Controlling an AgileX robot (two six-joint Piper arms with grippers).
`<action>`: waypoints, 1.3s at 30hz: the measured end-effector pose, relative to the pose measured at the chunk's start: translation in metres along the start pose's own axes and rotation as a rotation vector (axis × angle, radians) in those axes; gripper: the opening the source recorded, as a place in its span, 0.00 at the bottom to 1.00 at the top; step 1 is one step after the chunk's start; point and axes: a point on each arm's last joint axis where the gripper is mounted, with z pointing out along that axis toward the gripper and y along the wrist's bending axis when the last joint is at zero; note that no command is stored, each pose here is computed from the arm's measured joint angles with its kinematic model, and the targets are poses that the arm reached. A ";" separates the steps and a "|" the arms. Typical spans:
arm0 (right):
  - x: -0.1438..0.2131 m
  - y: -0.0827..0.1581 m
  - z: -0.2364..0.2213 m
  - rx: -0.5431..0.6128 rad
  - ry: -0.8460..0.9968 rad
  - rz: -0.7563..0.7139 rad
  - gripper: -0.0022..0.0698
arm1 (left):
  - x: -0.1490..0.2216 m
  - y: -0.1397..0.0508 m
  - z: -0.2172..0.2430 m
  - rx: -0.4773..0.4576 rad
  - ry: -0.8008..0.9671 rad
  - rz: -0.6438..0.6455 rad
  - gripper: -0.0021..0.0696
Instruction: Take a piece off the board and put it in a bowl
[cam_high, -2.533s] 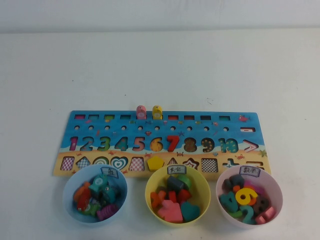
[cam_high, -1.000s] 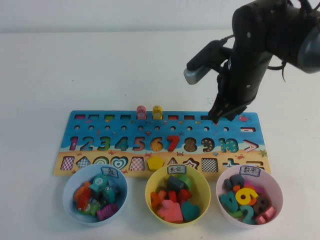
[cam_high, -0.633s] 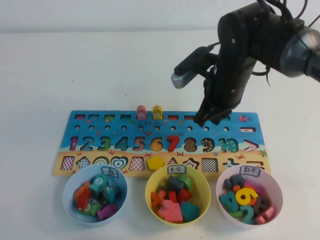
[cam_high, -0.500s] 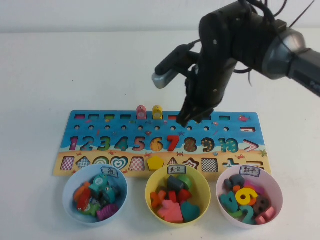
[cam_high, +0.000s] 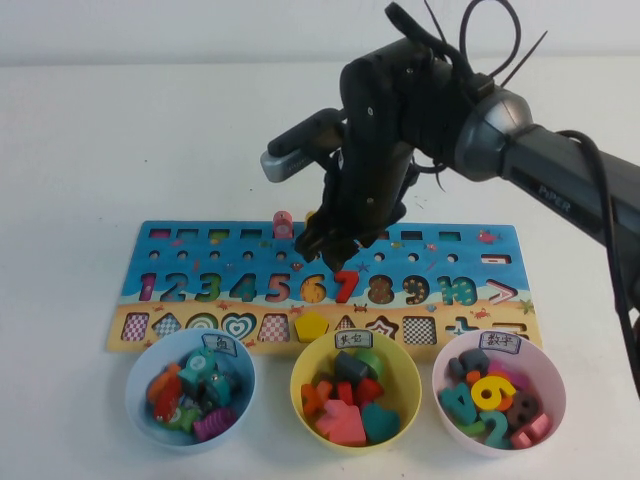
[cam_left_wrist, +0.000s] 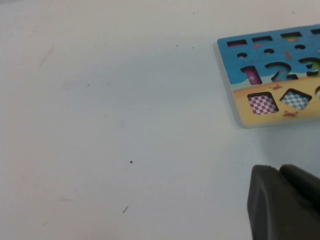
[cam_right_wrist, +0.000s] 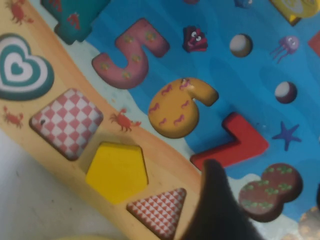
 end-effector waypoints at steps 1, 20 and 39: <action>0.000 0.000 0.001 0.000 0.002 0.018 0.55 | 0.000 0.000 0.000 0.000 0.000 0.000 0.02; 0.001 0.002 0.030 -0.029 0.056 -0.031 0.59 | 0.000 0.000 0.000 0.000 0.000 0.000 0.02; 0.001 -0.003 0.030 -0.067 0.036 -0.579 0.59 | 0.000 0.000 0.000 -0.001 0.000 0.001 0.02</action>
